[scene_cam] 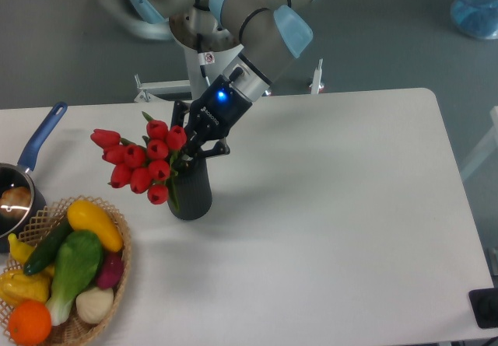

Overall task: Insert the flowers into the vase
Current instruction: 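Push the tulip stems deeper into the vase, straightening the bunch upright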

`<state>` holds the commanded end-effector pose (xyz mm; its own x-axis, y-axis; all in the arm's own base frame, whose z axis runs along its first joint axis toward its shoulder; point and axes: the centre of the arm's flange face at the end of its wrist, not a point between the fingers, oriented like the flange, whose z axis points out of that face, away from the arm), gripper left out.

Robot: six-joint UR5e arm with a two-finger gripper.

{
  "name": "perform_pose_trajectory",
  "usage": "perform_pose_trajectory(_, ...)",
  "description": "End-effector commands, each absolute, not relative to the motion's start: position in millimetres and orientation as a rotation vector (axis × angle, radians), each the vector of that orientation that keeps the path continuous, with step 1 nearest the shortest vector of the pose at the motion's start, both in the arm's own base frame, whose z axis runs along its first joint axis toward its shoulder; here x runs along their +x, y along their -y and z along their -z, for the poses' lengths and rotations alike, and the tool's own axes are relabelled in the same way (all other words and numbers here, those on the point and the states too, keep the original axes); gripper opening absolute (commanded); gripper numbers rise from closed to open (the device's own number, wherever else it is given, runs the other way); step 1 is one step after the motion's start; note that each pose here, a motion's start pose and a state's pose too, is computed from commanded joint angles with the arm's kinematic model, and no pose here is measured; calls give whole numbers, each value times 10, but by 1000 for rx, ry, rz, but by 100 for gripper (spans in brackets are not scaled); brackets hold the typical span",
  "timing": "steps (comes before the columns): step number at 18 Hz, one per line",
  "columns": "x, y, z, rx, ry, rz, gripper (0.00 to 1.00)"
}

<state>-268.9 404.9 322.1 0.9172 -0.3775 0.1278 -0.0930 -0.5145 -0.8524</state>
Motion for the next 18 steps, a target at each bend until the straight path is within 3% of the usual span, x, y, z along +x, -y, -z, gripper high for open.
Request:
perform_pose_trajectory(3,-2696,-4043,-3186,-2102,-332,373,4)
perform_pose_trajectory(14,-2725,-4053,-3199,-2100,-332,369,36)
perform_pose_trajectory(18,-2724,-4051,-3205,-2101,-333,367,42)
